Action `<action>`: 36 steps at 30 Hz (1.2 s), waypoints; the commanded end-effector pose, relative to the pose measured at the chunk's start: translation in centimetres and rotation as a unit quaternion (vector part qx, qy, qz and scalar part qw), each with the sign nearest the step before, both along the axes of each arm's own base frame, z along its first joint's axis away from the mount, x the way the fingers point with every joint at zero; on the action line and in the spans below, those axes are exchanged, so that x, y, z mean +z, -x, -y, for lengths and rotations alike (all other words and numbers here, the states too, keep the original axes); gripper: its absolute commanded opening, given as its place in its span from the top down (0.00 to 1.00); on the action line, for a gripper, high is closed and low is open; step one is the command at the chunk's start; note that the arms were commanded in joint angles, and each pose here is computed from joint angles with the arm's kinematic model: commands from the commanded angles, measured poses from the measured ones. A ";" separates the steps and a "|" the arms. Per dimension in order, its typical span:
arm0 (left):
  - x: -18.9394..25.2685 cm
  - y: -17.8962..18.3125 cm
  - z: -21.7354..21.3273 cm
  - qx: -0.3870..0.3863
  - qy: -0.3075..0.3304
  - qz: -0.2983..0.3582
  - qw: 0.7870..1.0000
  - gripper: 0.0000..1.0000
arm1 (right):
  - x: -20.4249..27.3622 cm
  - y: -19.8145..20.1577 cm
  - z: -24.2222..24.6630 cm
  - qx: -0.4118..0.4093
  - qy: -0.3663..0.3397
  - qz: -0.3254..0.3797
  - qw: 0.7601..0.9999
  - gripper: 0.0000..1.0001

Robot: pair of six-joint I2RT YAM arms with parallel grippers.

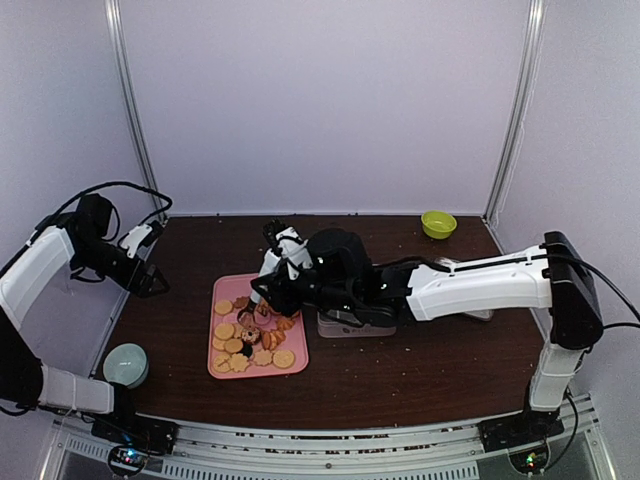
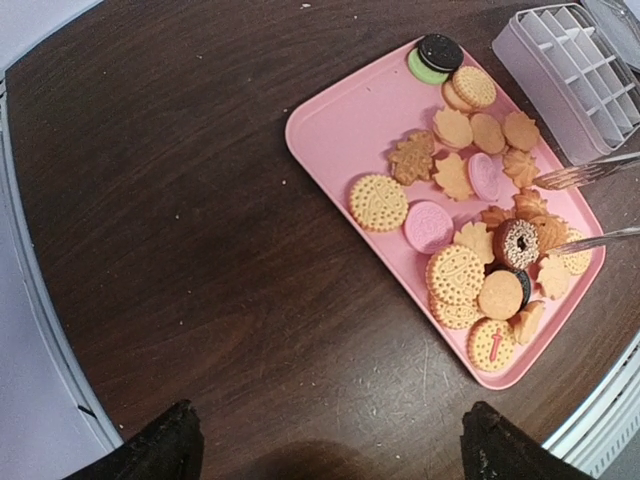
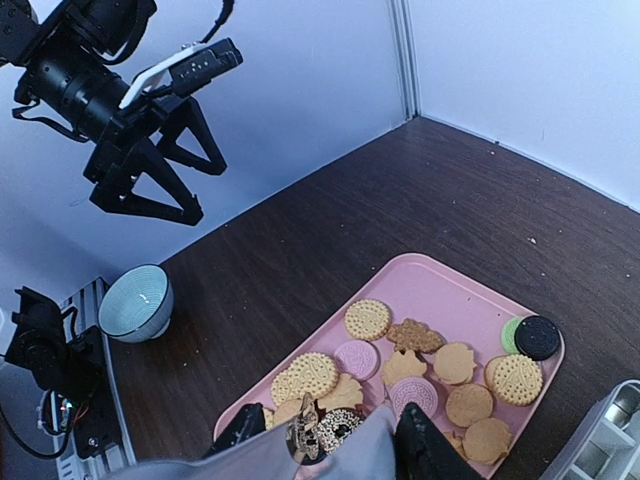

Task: Pack the cookies
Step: Pick up the fake cookies from the plate.

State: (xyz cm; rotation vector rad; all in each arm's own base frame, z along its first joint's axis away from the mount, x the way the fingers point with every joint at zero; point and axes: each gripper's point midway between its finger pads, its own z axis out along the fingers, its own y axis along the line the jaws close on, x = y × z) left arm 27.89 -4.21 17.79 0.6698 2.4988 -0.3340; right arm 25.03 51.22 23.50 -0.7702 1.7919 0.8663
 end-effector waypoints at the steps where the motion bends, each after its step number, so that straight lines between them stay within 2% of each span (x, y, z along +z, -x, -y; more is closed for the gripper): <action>1: 1.8 -0.8 0.1 0.000 0.021 0.021 1.000 0.08 | 0.8 -0.3 -1.1 -0.010 -0.002 0.020 1.000 0.56; 7: 2.7 -0.9 1.1 -0.004 0.062 0.021 0.998 0.07 | -0.3 -0.1 -2.1 -0.002 -0.001 0.012 1.000 0.56; 25: 3.7 -1.1 1.8 -0.003 0.086 0.034 0.996 0.08 | -3.6 0.8 -2.8 0.002 0.042 0.016 0.999 0.56; 27: 3.8 -1.1 1.8 -0.002 0.088 0.035 0.995 0.08 | -3.7 0.9 -2.8 0.002 0.044 0.016 0.999 0.57; 31: 3.8 -1.1 1.8 -0.001 0.089 0.038 0.995 0.08 | -3.0 0.8 -2.9 -0.002 0.040 0.020 0.999 0.66; 36: 3.8 -1.1 1.7 0.000 0.086 0.041 0.995 0.08 | -0.7 0.7 -3.0 -0.002 0.034 0.032 0.999 0.69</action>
